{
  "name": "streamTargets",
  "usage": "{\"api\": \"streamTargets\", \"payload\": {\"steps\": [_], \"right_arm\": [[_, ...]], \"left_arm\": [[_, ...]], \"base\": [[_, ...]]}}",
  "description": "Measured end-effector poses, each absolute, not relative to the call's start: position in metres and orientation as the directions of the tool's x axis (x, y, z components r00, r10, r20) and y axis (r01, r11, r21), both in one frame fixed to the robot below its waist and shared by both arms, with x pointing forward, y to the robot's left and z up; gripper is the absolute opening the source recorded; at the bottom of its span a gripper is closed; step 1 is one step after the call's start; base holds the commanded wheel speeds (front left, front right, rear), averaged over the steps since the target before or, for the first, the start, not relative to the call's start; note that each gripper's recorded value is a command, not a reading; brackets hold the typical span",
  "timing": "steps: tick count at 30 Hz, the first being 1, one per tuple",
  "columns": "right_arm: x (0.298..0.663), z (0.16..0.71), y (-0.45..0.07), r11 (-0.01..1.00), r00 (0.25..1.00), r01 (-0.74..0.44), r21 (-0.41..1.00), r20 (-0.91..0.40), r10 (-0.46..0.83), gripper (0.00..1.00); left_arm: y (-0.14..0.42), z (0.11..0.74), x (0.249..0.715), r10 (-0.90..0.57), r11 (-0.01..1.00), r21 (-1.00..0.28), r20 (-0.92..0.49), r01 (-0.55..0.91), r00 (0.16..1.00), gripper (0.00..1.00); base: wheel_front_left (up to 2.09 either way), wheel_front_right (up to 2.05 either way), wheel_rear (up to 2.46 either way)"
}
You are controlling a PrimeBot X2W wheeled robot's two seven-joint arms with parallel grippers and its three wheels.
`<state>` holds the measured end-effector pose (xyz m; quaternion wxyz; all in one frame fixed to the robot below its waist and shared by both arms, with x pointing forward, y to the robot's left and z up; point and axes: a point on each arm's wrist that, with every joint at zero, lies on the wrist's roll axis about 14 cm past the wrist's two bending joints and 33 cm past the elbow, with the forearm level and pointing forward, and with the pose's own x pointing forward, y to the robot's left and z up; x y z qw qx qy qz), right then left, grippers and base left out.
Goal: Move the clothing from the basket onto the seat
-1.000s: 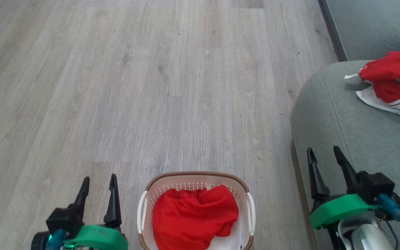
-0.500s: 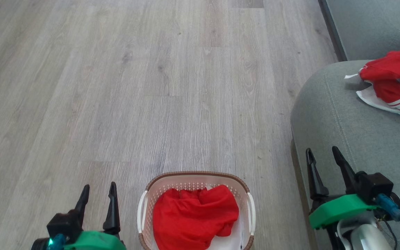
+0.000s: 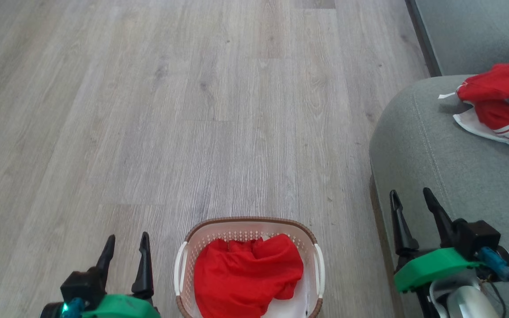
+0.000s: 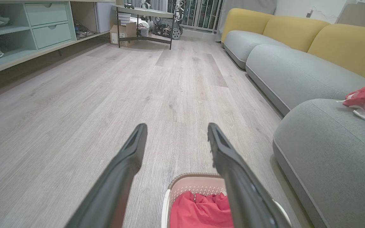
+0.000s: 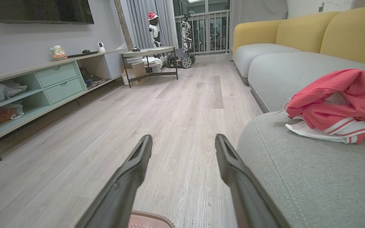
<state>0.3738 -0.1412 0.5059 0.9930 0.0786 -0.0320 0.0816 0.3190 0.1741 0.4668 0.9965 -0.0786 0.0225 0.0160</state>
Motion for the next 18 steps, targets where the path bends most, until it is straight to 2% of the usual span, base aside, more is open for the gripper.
{"api": "streamTargets", "payload": {"steps": [5, 11, 18], "right_arm": [[0.375, 0.499, -0.147, 0.977, 0.989, -0.147, 0.155, 0.056, 0.140, 1.00], [0.382, 0.489, -0.161, 0.983, 0.995, -0.103, 0.155, 0.028, 0.100, 1.00], [0.415, 0.486, -0.166, 0.987, 0.996, -0.086, 0.138, 0.031, 0.083, 1.00]], "left_arm": [[0.166, 0.457, 0.320, -0.005, 0.990, -0.138, -0.078, -0.006, 0.997, 1.00], [0.131, 0.434, 0.329, -0.134, 0.986, -0.121, -0.155, 0.116, 0.979, 1.00], [0.082, 0.401, 0.359, -0.304, 0.952, -0.116, -0.258, 0.283, 0.917, 1.00]], "base": [[0.00, 0.00, 0.00], [0.00, 0.00, 0.00], [0.00, 0.00, 0.00]]}}
